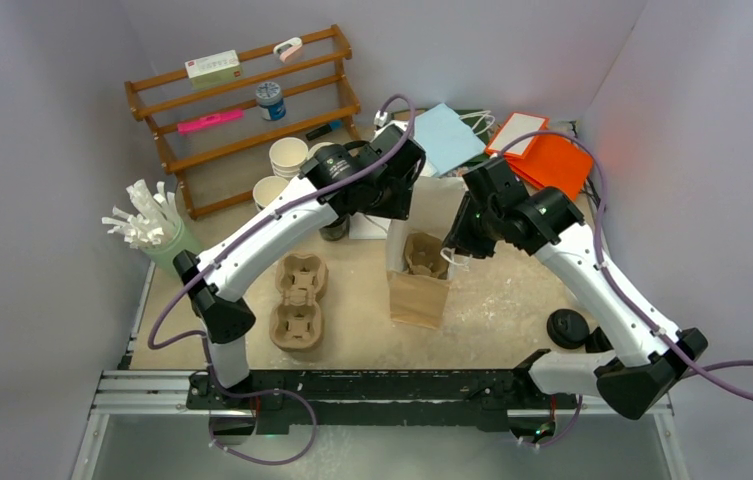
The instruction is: Pack the takeout coffee
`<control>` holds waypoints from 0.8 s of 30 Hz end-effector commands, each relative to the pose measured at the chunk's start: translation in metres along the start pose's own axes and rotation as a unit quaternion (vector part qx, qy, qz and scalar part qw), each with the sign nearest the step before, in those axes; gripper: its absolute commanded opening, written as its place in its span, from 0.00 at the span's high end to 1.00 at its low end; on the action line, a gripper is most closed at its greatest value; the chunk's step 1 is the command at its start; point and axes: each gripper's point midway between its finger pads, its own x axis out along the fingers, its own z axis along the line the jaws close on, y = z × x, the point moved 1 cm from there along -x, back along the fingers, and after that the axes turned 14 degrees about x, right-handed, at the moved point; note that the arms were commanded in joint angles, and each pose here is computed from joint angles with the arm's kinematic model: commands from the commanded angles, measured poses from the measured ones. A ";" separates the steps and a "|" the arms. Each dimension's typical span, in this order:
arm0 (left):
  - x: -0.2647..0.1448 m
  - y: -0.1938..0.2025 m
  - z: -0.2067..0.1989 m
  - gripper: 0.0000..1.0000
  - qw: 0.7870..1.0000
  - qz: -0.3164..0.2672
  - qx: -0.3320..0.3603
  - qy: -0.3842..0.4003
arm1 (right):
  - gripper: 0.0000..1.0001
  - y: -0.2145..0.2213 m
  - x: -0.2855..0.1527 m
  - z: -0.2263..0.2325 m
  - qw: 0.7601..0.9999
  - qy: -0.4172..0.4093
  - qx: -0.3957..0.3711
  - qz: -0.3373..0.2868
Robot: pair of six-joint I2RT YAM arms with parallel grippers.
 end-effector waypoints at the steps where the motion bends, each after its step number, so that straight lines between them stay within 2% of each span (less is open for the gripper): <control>1: 0.011 0.003 0.006 0.53 1.000 0.010 0.012 -0.002 | 0.67 -0.002 -0.004 -0.005 1.000 -0.002 -0.003 -0.013; 4: 0.016 0.007 0.003 0.57 1.000 0.013 0.020 0.008 | 0.63 -0.009 -0.012 -0.009 0.999 0.011 -0.013 -0.031; 6: 0.018 0.008 0.002 0.63 0.999 0.014 0.029 0.011 | 0.56 -0.015 -0.020 -0.012 0.999 0.019 -0.020 -0.044; 8: 0.019 0.009 0.005 0.73 0.999 0.014 0.039 0.005 | 0.46 -0.020 -0.029 -0.014 0.998 0.023 -0.024 -0.057; 10: 0.018 0.008 0.008 0.88 0.999 0.013 0.047 -0.001 | 0.42 -0.025 -0.039 -0.015 0.997 0.022 -0.029 -0.070; 12: 0.012 0.003 0.009 0.98 0.999 0.005 0.048 -0.002 | 0.38 -0.030 -0.050 -0.010 0.996 0.011 -0.035 -0.078; 16: -0.001 -0.005 0.007 1.00 0.999 -0.003 0.038 0.012 | 0.25 -0.033 -0.075 0.017 0.994 -0.046 -0.064 -0.072; 18: -0.005 -0.003 0.005 1.00 0.999 0.001 0.032 0.019 | 0.25 -0.042 -0.088 0.038 0.991 -0.073 -0.082 -0.079; 20: -0.008 -0.002 0.004 1.00 1.000 0.004 0.021 0.023 | 0.30 -0.048 -0.100 0.057 0.989 -0.088 -0.089 -0.078; 23: -0.010 0.002 0.001 1.00 0.999 0.012 -0.001 0.031 | 0.46 -0.045 -0.108 0.088 0.986 -0.134 -0.081 -0.054; 24: -0.009 0.004 -0.001 1.00 0.999 0.015 -0.010 0.035 | 0.54 -0.043 -0.106 0.095 0.986 -0.141 -0.079 -0.043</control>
